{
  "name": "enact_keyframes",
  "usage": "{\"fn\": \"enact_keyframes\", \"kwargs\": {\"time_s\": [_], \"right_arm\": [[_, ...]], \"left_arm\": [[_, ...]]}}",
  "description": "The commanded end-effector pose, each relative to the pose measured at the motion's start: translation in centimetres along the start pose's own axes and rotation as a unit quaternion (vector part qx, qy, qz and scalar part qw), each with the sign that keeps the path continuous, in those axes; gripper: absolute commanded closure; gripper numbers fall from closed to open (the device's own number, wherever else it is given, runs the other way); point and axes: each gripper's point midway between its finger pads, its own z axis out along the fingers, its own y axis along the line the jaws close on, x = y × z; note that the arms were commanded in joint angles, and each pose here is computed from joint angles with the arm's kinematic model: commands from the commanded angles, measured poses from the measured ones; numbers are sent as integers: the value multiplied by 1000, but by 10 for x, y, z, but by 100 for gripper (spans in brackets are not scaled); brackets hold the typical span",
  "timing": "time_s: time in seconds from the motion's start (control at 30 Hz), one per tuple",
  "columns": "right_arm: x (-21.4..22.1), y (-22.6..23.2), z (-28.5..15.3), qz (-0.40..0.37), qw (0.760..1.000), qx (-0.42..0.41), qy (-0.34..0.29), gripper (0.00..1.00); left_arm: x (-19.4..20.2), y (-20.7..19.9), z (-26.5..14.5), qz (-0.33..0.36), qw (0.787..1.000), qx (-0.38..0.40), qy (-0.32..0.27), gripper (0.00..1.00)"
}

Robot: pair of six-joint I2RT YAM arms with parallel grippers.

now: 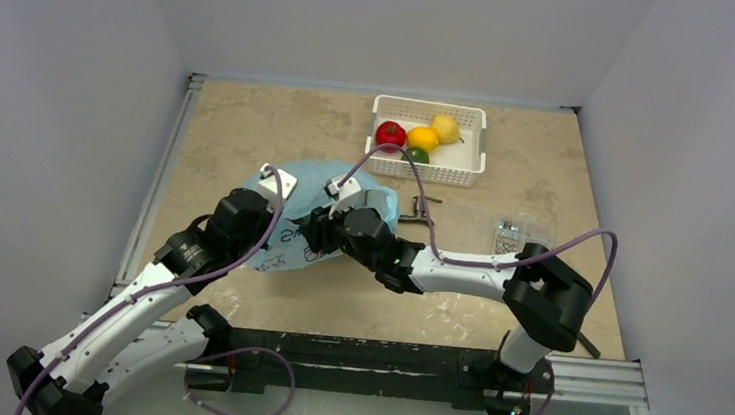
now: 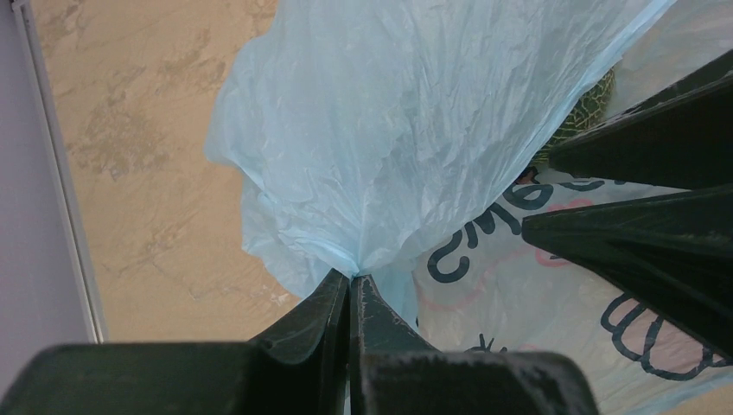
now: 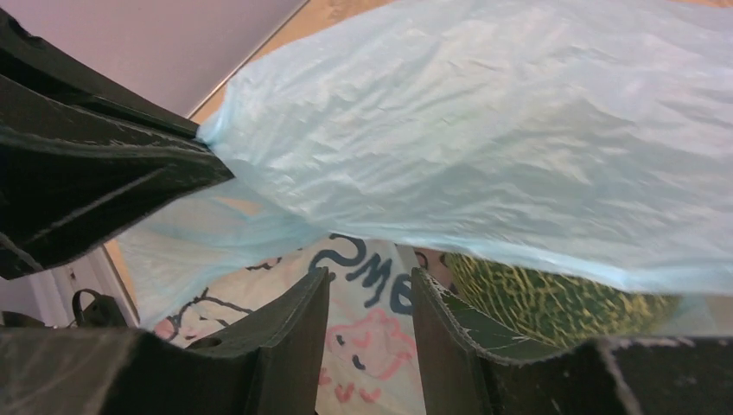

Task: Take the fake fruits out of the plastic bag
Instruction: Take out the fake fruit from the plastic bag.

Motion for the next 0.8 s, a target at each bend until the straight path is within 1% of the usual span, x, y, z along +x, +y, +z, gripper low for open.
{"fn": "enact_keyframes", "kwargs": {"time_s": [0.0,0.1,0.2,0.33,0.43,0.57,0.67,0.77], "right_arm": [[-29,33,18,-15,998,-54,-34,59],[-31,39,37,-20,997,-57,-41,59],[-26,41,58,-40,997,-55,-33,60],[-24,19,89,-97,995,12,-32,63],[-24,6,98,-125,991,36,-32,62],[-17,-19,110,-169,982,84,-16,61],[-8,-33,117,-188,978,94,-5,59],[0,-41,122,-203,974,103,2,53]], "left_arm": [[-14,7,1,-20,999,-22,-28,100],[-15,10,0,-19,999,-30,-31,100],[-17,13,-1,-19,998,-36,-38,100],[-19,22,-4,-30,997,-61,-42,100],[-20,27,-5,-40,995,-76,-43,100],[-21,29,-5,-53,994,-84,-44,100],[-20,29,-4,-57,994,-88,-42,100],[-19,29,-2,-57,994,-90,-34,100]]}}
